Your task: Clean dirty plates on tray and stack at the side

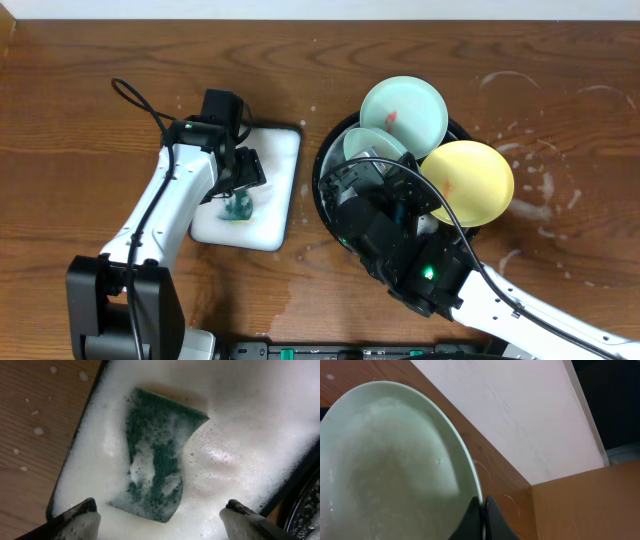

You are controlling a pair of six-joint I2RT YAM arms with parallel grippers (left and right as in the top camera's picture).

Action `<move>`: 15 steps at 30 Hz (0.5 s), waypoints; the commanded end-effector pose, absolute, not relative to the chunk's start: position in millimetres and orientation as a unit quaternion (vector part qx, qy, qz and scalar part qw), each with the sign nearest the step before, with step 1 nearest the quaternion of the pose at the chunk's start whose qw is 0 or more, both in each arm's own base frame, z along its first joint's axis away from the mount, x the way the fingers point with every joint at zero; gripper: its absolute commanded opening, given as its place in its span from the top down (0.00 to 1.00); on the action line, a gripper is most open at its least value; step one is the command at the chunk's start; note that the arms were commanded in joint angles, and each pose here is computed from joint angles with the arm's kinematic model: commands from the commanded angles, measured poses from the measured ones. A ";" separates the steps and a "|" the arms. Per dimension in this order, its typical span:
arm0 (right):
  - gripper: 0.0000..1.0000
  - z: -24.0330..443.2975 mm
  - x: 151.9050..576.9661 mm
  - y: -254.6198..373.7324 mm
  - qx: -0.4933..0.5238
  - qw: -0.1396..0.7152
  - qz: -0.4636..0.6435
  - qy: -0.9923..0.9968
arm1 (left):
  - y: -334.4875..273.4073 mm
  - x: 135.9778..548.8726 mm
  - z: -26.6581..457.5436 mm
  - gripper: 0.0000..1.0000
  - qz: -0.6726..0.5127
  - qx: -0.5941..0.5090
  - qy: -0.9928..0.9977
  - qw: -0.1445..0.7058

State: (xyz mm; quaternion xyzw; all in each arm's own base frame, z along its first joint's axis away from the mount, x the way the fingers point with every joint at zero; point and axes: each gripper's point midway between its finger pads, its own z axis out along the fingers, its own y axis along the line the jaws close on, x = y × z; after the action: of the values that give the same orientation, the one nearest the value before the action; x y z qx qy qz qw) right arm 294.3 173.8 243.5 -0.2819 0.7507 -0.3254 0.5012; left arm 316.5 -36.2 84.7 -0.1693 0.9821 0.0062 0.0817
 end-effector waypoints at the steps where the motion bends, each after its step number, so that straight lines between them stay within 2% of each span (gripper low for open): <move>1: 0.99 259.4 293.4 170.4 -0.263 0.515 -0.330 0.746 | -32.3 315.8 83.6 0.18 0.017 -0.168 0.982 0.081; 15: 0.99 259.7 293.6 170.5 -0.268 0.513 -0.333 0.744 | -32.3 315.8 83.6 0.18 0.017 -0.168 0.982 0.081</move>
State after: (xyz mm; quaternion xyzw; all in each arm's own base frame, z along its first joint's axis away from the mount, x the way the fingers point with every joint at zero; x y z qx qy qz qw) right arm 294.4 173.9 243.7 -0.2851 0.7492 -0.3276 0.5001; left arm 316.5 -36.3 84.7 -0.1693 0.9822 0.0060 0.0816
